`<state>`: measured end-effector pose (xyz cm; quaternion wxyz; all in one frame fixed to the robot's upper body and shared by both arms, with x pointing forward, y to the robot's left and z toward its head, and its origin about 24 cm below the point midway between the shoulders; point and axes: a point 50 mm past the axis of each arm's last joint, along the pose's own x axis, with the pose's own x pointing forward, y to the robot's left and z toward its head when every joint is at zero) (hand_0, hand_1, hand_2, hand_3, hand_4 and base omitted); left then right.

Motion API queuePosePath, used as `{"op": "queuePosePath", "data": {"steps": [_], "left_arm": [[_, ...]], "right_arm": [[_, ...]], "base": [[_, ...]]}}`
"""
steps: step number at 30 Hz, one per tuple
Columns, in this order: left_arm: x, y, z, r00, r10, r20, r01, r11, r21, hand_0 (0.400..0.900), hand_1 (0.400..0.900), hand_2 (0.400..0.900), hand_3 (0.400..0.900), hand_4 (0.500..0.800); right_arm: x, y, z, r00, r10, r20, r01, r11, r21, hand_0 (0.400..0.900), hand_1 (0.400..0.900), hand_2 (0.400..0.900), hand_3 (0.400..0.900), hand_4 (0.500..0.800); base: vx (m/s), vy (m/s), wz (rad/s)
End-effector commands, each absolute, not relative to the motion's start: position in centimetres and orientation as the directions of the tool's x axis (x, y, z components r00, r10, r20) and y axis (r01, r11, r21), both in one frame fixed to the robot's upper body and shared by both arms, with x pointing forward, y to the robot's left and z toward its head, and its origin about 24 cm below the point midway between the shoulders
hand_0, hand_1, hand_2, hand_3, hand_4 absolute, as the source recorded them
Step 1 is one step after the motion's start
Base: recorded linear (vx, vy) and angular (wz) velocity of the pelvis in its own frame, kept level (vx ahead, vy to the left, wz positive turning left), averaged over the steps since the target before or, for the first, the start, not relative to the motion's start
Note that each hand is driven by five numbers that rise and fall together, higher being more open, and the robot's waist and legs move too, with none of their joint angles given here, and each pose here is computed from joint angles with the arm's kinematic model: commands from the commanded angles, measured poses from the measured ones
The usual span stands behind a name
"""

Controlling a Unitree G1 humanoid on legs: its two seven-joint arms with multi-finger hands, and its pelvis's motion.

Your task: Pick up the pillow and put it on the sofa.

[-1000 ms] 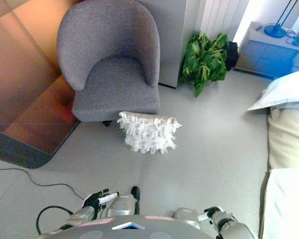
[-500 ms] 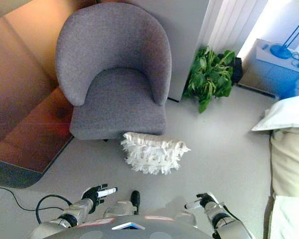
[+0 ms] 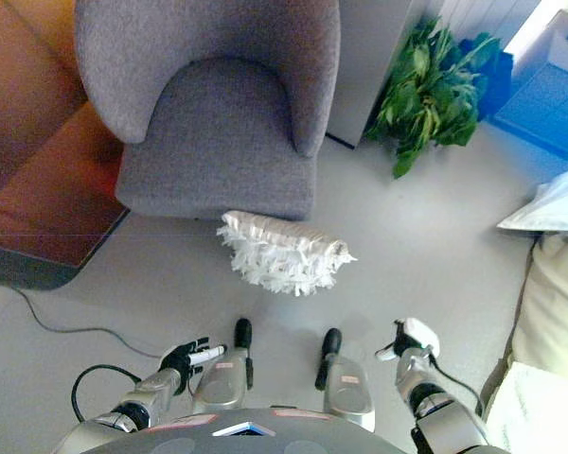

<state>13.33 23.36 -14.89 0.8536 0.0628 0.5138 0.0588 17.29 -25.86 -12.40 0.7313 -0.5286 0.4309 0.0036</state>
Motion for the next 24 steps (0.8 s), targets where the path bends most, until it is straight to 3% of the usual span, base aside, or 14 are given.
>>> {"op": "queuePosePath", "data": {"steps": [1,9,14,24], "left_arm": [[14.8,25.2,-13.9,0.507,0.193,-0.840,-0.041,0.979,0.201,0.900,0.900,0.900,0.900,0.800],[16.1,23.7,-13.4,0.591,0.106,-0.800,-0.029,0.994,0.110,0.900,0.900,0.900,0.900,0.800],[17.4,20.8,-13.4,0.626,-0.004,-0.780,0.000,1.000,-0.005,0.900,0.900,0.900,0.900,0.800],[17.5,21.6,-12.5,0.696,0.012,-0.718,-0.147,0.981,-0.127,0.900,0.900,0.900,0.900,0.800]], "right_arm": [[21.6,-25.9,-9.6,0.766,-0.468,-0.441,-0.295,0.353,-0.888,0.900,0.900,0.900,0.900,0.800],[28.4,-26.2,-3.4,0.883,-0.456,-0.109,0.035,0.297,-0.954,0.900,0.900,0.900,0.900,0.800],[33.3,-25.9,1.6,0.849,-0.527,-0.038,0.120,0.262,-0.958,0.900,0.900,0.900,0.900,0.800],[37.0,-29.4,11.1,0.788,-0.600,0.134,0.295,0.178,-0.939,0.900,0.900,0.900,0.900,0.800]], "base": [[-0.077,0.003,0.39],[-0.054,0.050,0.25],[-0.022,0.144,0.27],[-0.017,-0.021,0.04]]}}
